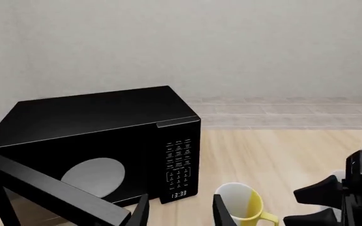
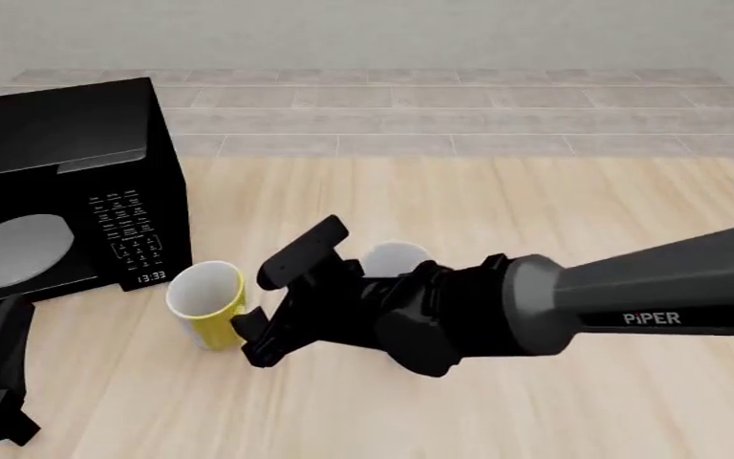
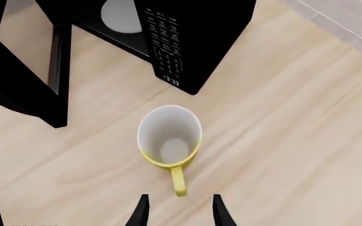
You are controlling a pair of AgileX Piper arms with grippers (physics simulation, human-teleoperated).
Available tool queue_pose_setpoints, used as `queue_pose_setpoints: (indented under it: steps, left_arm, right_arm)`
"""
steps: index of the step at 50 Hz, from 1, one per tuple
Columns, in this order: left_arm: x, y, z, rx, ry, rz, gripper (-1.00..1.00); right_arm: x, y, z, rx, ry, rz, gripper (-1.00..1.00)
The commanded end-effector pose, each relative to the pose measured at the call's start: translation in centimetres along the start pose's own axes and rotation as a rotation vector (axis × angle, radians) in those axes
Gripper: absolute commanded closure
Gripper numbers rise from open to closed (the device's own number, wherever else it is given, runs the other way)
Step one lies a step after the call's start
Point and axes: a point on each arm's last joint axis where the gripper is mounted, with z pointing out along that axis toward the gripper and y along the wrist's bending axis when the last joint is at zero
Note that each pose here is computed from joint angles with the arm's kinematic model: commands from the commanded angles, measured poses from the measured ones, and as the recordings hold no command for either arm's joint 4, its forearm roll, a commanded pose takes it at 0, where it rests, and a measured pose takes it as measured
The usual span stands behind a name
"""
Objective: Put the yellow and white mug to the front of the white mug.
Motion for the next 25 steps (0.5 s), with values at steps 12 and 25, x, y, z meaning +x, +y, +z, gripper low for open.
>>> queue_pose_setpoints:
  steps: [12, 25]
  left_arm:
    - [0.0, 0.0, 0.0, 0.000, 0.000, 0.000, -1.00]
    - [0.0, 0.0, 0.0, 0.000, 0.000, 0.000, -1.00]
  right_arm:
    - [1.4, -0.1, 2.0, 0.002, 0.038, 0.017, -1.00]
    - [1.4, -0.1, 3.0, 0.004, 0.044, 0.017, -1.00]
